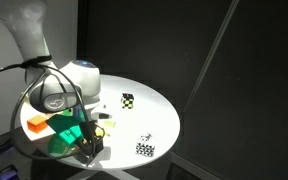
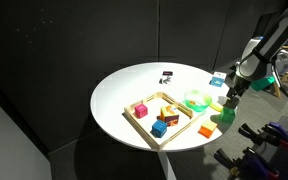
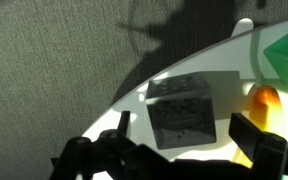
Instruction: Put the grey block on top of the orange cube in the crate
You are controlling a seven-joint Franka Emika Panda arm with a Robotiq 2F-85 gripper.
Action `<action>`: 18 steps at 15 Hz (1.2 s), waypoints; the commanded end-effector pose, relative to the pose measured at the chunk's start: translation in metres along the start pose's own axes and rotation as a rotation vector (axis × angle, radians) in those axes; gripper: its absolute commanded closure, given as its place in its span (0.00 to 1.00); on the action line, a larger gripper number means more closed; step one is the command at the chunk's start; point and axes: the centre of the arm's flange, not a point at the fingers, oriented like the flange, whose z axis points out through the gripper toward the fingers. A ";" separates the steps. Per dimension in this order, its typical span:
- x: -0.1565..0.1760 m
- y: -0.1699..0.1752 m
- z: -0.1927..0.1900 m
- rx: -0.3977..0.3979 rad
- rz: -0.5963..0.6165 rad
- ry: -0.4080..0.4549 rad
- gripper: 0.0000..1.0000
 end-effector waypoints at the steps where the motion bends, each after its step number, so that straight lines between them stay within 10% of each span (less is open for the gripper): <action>1: 0.004 0.007 0.007 -0.001 -0.027 0.018 0.00; 6: 0.005 0.005 0.014 -0.005 -0.028 0.013 0.00; 7: 0.006 0.005 0.015 -0.008 -0.023 0.010 0.25; 12: 0.008 0.004 0.016 -0.016 -0.014 -0.015 0.60; 18: 0.012 0.008 -0.002 -0.041 0.034 -0.022 0.69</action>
